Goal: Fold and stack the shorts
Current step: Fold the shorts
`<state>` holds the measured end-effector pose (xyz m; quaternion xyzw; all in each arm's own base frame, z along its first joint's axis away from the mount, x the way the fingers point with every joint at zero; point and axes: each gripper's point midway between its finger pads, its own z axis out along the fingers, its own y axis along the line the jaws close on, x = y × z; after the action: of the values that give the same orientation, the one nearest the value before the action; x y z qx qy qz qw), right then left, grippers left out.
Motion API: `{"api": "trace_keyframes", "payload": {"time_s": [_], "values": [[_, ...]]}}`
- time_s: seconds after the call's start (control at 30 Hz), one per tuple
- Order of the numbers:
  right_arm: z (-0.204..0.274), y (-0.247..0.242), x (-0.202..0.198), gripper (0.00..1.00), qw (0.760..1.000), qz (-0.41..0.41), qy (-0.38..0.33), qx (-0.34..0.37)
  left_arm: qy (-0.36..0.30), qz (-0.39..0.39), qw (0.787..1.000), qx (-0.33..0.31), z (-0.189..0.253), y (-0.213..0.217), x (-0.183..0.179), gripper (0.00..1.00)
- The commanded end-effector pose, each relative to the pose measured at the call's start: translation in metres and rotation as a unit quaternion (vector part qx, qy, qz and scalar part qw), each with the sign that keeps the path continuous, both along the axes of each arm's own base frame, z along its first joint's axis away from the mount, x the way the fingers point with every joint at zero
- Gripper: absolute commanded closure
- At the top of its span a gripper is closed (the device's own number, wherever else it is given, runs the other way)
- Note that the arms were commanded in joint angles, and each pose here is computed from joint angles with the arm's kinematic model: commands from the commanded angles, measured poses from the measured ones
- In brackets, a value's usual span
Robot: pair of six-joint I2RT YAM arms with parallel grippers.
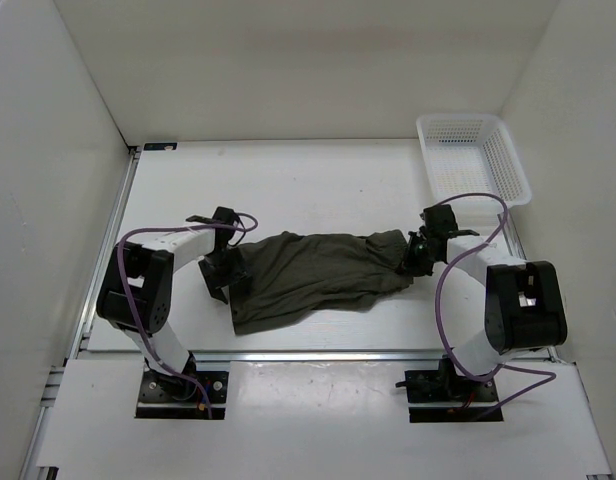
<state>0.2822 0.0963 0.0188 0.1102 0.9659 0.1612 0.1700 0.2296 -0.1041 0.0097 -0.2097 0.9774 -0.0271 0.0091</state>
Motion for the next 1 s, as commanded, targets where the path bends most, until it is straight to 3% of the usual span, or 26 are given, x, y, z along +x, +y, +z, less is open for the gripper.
{"api": "trace_keyframes", "payload": {"time_s": [0.0, 0.03, 0.4, 0.7, 0.97], "values": [[-0.002, 0.0, 0.005, 0.95, 1.0, 0.002, 0.0, -0.003, -0.023, -0.013, 0.999, -0.035, -0.004, -0.015, 0.017, 0.3], [0.003, -0.002, 0.008, 1.0, 1.0, -0.001, -0.01, -0.008, -0.028, -0.017, 0.999, -0.037, -0.004, -0.015, 0.02, 0.3], [0.091, -0.027, 0.038, 1.0, 0.99, -0.021, -0.102, -0.092, -0.049, -0.047, 0.996, -0.058, 0.004, -0.041, 0.044, 0.3], [0.144, -0.006, 0.047, 1.0, 0.978, 0.013, -0.151, -0.145, -0.073, -0.059, 0.993, -0.074, 0.018, -0.049, 0.06, 0.26], [0.182, 0.037, 0.046, 1.0, 0.966, 0.054, -0.189, -0.168, -0.045, -0.057, 0.995, -0.061, 0.0, -0.044, 0.051, 0.28]]}}
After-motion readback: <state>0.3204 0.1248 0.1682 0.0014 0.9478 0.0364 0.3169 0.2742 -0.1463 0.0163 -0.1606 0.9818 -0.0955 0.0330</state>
